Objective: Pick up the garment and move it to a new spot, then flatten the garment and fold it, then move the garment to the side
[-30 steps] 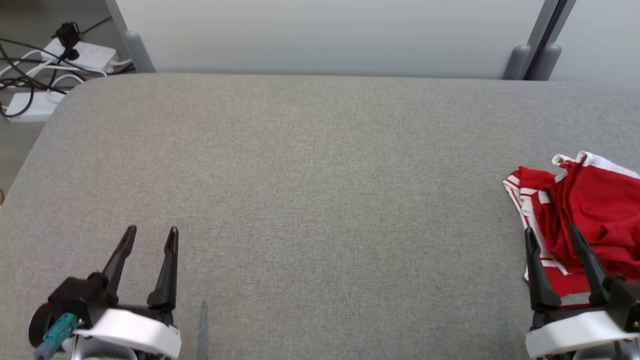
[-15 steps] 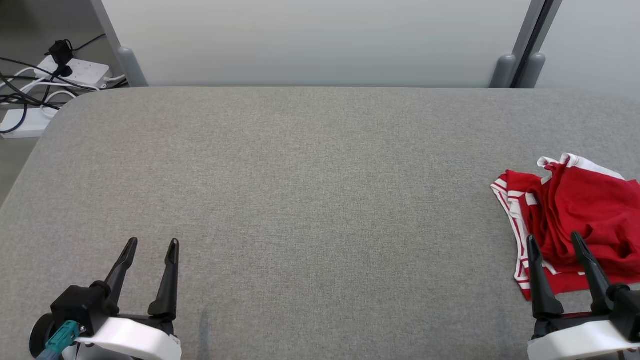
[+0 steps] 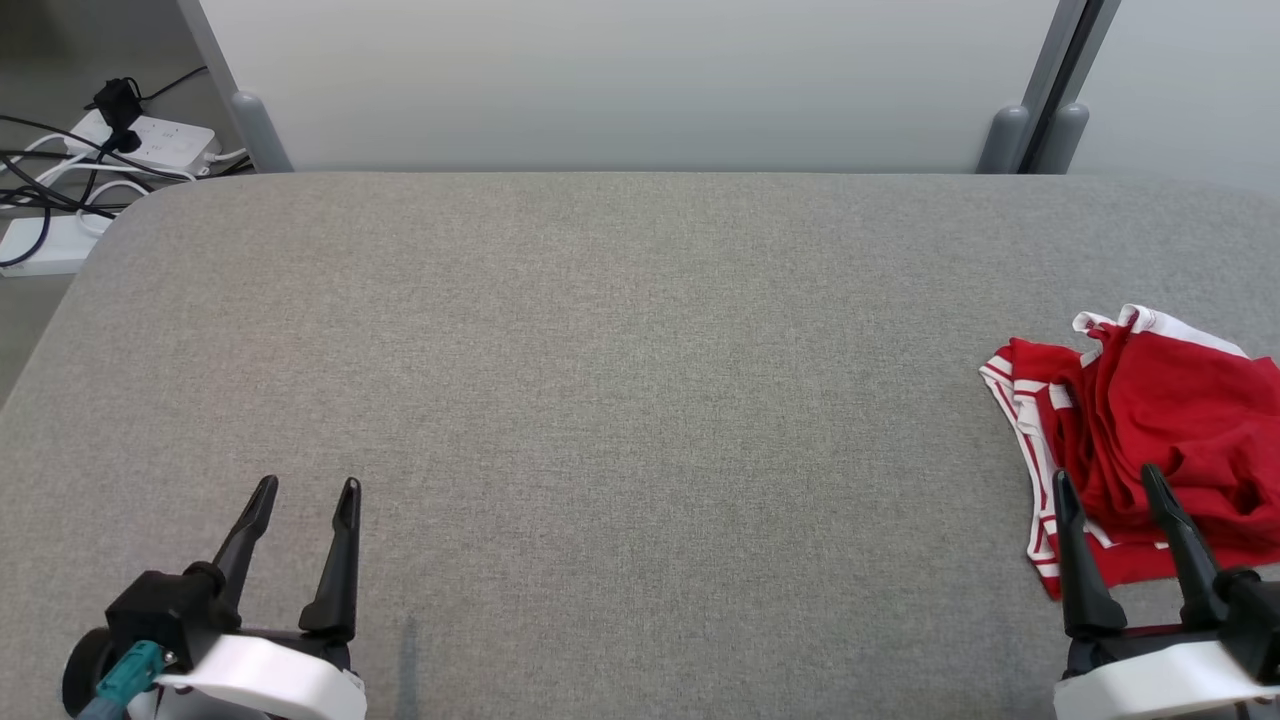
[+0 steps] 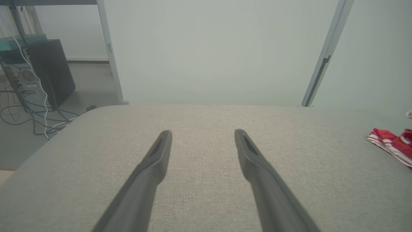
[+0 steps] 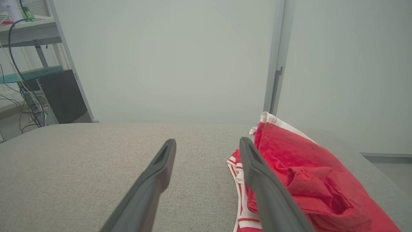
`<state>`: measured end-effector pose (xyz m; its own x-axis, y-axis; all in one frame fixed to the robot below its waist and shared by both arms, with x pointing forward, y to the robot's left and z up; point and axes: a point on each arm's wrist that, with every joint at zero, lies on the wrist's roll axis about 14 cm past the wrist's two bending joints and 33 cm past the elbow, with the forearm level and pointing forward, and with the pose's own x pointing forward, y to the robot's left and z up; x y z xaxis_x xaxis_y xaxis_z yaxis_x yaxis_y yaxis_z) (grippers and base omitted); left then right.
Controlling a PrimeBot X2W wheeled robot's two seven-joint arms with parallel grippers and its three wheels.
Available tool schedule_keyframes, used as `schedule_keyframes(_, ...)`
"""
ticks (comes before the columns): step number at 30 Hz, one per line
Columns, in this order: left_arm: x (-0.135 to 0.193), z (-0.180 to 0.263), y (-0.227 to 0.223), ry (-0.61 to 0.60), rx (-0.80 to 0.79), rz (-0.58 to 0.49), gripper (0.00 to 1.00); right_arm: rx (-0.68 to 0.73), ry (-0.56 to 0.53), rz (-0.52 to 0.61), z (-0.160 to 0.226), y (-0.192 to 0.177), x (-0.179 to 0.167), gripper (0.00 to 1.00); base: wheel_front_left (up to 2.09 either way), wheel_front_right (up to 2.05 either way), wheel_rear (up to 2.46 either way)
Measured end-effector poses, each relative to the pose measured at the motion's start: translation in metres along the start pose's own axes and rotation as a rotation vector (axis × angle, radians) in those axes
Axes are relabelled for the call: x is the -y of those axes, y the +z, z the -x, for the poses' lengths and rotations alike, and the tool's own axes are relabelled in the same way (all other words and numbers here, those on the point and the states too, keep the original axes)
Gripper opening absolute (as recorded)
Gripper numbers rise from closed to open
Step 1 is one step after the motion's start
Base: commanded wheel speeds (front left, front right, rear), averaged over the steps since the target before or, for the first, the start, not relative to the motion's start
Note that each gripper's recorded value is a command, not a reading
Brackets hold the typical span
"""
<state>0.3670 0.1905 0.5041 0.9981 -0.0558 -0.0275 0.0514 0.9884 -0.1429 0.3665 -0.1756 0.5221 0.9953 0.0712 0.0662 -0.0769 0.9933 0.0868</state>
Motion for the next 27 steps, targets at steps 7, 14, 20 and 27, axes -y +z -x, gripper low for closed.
schedule_keyframes(7, 0.007, 0.009, -0.027, 0.012, -0.076, 0.048, 0.00, -0.056, -0.008, -0.033, 0.007, -0.018, -0.001, 0.00, 0.00, 0.00, 0.00)
schedule_keyframes(14, 0.004, 0.008, -0.029, 0.033, -0.096, 0.122, 0.00, -0.066, -0.026, -0.125, 0.009, -0.023, 0.001, 0.00, 0.00, 0.00, 0.00)
schedule_keyframes(20, 0.002, 0.008, -0.032, 0.042, -0.112, 0.183, 0.00, -0.067, -0.038, -0.197, 0.009, -0.024, 0.003, 0.00, 0.00, 0.00, 0.00)
schedule_keyframes(27, 0.000, 0.008, -0.037, 0.059, -0.132, 0.262, 0.00, -0.082, -0.054, -0.279, 0.010, -0.029, 0.006, 0.00, 0.00, 0.00, 0.00)
